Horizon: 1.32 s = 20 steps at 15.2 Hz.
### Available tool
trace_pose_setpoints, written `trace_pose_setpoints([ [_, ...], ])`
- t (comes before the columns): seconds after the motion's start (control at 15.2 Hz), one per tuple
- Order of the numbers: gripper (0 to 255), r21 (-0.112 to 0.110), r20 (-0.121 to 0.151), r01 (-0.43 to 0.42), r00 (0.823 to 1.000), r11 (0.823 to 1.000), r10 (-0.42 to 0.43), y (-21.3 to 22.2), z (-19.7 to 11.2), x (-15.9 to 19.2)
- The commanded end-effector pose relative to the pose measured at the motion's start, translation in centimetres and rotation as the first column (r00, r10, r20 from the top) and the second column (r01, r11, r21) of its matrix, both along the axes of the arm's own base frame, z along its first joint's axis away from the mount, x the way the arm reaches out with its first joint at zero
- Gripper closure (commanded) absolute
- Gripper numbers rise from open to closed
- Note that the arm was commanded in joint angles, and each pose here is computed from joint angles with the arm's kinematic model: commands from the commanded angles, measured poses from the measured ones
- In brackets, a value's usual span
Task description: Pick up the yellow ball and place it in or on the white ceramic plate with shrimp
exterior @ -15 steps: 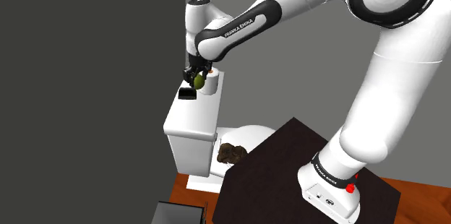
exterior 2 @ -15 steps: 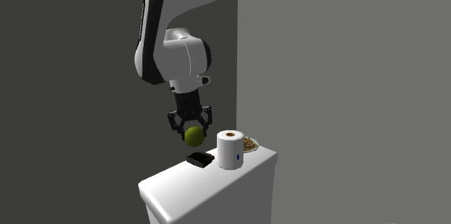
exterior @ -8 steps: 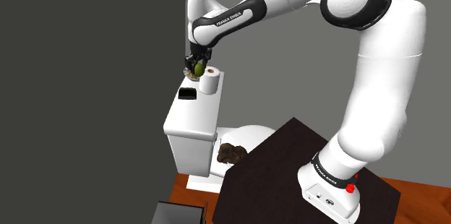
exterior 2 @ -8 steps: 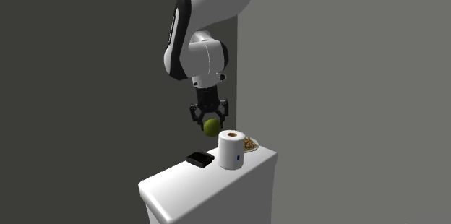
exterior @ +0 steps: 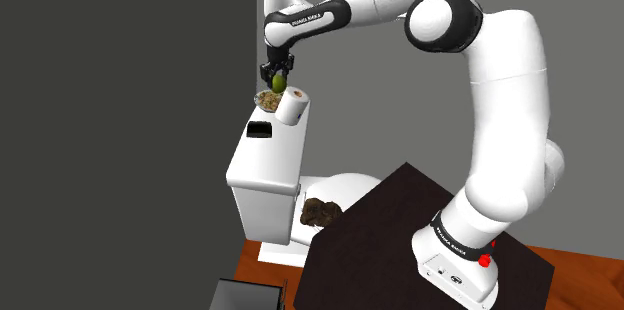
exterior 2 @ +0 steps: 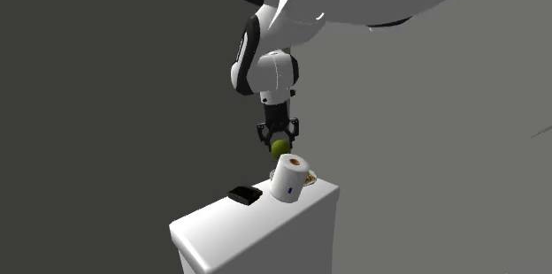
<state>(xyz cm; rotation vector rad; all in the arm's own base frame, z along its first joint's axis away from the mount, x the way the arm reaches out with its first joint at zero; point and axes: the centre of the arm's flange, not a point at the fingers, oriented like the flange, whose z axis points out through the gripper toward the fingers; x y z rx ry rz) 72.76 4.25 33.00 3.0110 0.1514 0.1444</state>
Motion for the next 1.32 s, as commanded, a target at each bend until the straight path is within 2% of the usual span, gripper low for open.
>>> trace_pose_setpoints([
  [0.0,255,0.0,0.0,-0.001,1.0,1.0,0.001,-1.7,0.2,2.2],
  [0.33,255,0.0,0.0,-0.001,1.0,1.0,0.001,-5.4,0.3,6.7],
  [1.25,255,0.0,0.0,-0.001,1.0,1.0,0.001,-5.4,-7.4,6.7],
])
